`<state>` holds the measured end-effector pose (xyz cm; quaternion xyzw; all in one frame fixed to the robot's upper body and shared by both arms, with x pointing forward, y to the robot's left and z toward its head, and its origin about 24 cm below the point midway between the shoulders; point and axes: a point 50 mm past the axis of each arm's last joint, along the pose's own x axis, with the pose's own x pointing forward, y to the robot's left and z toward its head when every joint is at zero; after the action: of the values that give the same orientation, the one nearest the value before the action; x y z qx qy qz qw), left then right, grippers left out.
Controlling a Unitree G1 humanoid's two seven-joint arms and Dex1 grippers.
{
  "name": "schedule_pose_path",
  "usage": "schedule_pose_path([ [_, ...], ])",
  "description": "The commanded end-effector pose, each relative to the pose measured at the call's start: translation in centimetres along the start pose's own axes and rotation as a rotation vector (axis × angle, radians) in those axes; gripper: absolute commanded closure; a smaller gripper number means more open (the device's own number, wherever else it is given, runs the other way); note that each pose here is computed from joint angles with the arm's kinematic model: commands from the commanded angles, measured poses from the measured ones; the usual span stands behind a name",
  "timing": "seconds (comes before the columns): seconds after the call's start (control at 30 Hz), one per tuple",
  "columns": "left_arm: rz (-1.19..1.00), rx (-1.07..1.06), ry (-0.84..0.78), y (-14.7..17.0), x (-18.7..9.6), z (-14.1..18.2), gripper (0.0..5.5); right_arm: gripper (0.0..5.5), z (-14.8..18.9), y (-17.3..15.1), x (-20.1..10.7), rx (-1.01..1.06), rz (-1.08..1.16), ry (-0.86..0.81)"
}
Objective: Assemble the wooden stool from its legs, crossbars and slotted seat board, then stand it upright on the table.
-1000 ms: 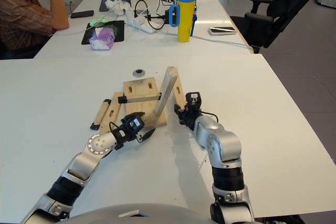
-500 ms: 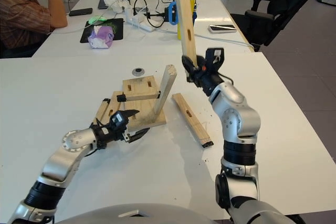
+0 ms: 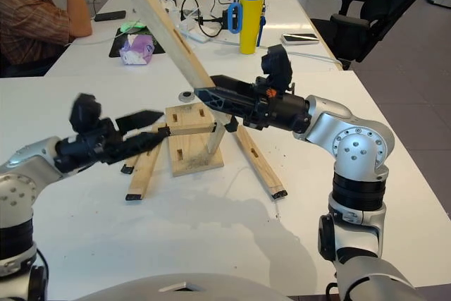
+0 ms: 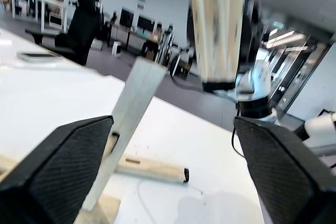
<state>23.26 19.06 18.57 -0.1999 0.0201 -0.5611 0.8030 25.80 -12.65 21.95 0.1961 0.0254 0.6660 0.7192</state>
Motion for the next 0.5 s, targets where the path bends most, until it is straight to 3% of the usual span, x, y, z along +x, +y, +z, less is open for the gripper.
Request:
schedule_pose_path([
  [0.03,-0.038,-0.074,-0.104,-0.4,0.5,1.0,0.54,3.44,-1.3,0.0,-0.4,0.066,0.049,0.067],
  [0.1,-0.076,-0.116,-0.147,-0.8,0.8,1.3,0.25,3.44,-1.8,0.0,-0.4,0.081,0.073,0.088],
  [0.37,-0.141,-0.15,-0.209,-1.5,1.6,2.7,0.19,3.44,-3.0,-0.1,-0.9,0.102,0.122,0.172],
  [0.5,-0.151,-0.165,-0.211,-1.6,1.2,3.0,0.75,3.44,-3.1,0.2,-1.3,0.12,0.148,0.201],
])
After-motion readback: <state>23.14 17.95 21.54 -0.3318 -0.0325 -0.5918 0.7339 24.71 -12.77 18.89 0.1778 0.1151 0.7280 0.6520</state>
